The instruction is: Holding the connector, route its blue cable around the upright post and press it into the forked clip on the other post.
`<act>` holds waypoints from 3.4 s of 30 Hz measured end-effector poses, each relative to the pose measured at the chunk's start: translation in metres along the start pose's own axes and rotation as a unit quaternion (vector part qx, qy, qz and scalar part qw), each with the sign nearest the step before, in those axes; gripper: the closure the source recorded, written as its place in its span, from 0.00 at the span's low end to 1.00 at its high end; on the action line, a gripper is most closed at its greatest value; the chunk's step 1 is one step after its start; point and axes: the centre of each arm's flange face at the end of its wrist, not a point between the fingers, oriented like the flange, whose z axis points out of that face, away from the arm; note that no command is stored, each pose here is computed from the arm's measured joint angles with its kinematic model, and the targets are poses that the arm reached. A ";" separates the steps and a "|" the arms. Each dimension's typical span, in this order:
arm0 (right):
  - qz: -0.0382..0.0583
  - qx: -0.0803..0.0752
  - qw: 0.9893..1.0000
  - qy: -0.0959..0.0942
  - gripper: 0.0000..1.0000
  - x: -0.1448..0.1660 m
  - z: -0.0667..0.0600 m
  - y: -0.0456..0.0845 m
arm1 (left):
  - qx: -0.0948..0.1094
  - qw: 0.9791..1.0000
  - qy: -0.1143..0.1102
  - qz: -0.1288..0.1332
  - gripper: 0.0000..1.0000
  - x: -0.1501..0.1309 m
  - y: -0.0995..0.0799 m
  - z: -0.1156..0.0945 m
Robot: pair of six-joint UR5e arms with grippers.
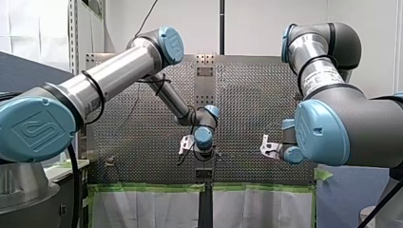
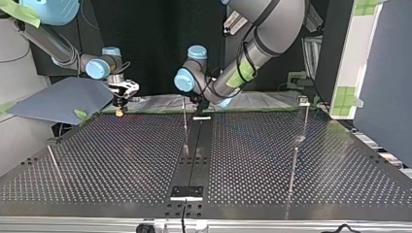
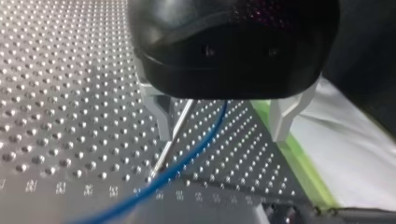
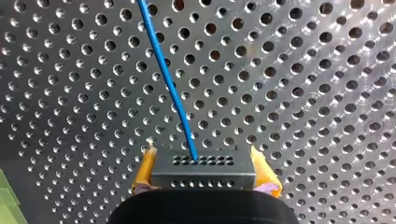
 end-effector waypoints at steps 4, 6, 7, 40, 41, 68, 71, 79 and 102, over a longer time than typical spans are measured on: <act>0.001 -0.001 1.000 0.000 1.00 0.000 0.000 0.002 | 0.015 1.000 0.011 0.009 0.00 0.004 -0.009 -0.010; 0.002 -0.002 1.000 0.000 1.00 0.000 0.000 0.002 | 0.019 1.000 0.016 0.012 0.00 0.008 -0.011 -0.013; 0.002 -0.002 1.000 0.000 1.00 0.000 0.000 0.002 | 0.021 1.000 0.018 0.014 0.00 0.009 -0.013 -0.016; 0.004 -0.005 1.000 -0.004 1.00 0.000 -0.001 0.007 | 0.044 0.999 0.011 0.006 0.00 0.008 -0.038 -0.049; 0.004 -0.004 1.000 -0.005 1.00 0.000 -0.001 0.007 | 0.044 0.999 0.011 0.006 0.00 0.008 -0.038 -0.049; 0.003 -0.005 1.000 -0.009 1.00 0.000 -0.002 0.008 | 0.034 0.995 -0.062 -0.075 0.00 -0.025 -0.032 -0.115; 0.004 -0.005 1.000 -0.010 1.00 -0.001 -0.002 0.008 | 0.024 0.994 -0.070 -0.085 0.00 -0.029 -0.026 -0.125; 0.006 -0.008 1.000 -0.009 1.00 0.000 -0.002 0.012 | 0.018 0.991 -0.079 -0.105 0.00 -0.039 -0.007 -0.150; 0.009 -0.011 1.000 -0.008 1.00 0.001 -0.002 0.015 | 0.020 0.986 -0.098 -0.136 0.00 -0.049 0.033 -0.215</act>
